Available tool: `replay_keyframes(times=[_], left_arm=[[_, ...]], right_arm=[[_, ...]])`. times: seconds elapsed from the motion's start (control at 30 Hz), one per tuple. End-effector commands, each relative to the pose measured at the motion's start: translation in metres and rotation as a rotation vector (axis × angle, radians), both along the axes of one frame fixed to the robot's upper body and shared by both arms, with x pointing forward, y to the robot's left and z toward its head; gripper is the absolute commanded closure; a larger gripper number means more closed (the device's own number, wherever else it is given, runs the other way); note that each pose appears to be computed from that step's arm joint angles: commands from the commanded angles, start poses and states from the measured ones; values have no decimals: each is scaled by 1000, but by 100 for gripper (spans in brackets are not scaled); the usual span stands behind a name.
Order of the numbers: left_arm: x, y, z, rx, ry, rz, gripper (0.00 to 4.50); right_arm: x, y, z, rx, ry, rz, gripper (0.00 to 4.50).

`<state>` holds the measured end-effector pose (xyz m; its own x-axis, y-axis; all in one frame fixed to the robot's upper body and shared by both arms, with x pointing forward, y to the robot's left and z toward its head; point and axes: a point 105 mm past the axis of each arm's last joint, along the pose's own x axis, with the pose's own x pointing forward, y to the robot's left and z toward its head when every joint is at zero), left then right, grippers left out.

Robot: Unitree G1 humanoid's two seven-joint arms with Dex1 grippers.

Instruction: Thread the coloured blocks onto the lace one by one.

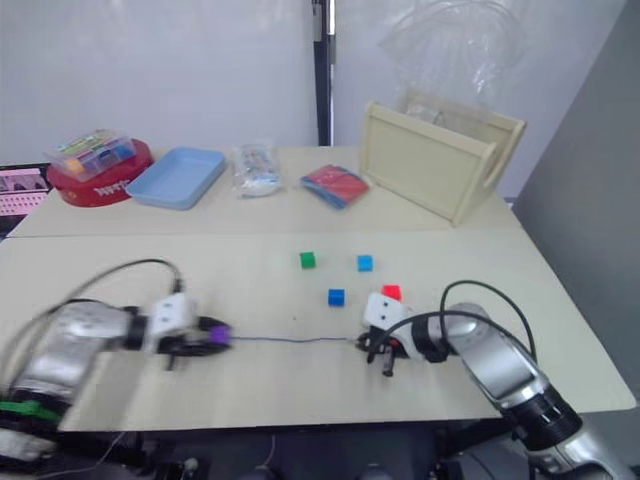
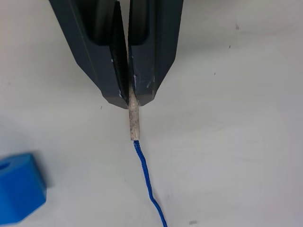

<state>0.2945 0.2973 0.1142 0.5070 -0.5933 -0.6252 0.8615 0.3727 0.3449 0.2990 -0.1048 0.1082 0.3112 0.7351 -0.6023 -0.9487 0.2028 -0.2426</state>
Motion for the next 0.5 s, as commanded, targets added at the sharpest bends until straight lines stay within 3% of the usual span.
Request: replay_keyframes(times=[0.03, 0.2, 0.27, 0.33, 0.43, 0.5], left_arm=[[-17, 54, 9, 98, 5, 120, 328], [-30, 103, 24, 205, -33, 267, 328], [-23, 107, 35, 175, -96, 307, 224], [-12, 98, 47, 95, -156, 296, 162], [15, 54, 65, -61, -245, 165, 55], [32, 0, 88, -217, -279, 19, 5]], right_arm=[[3, 10, 10, 7, -42, 56, 450], [8, 20, 12, 18, -58, 89, 450], [8, 23, 13, 24, -60, 96, 450], [8, 25, 14, 27, -59, 103, 450], [4, 23, 15, 23, -54, 111, 450], [4, 21, 16, 17, -54, 103, 450]])
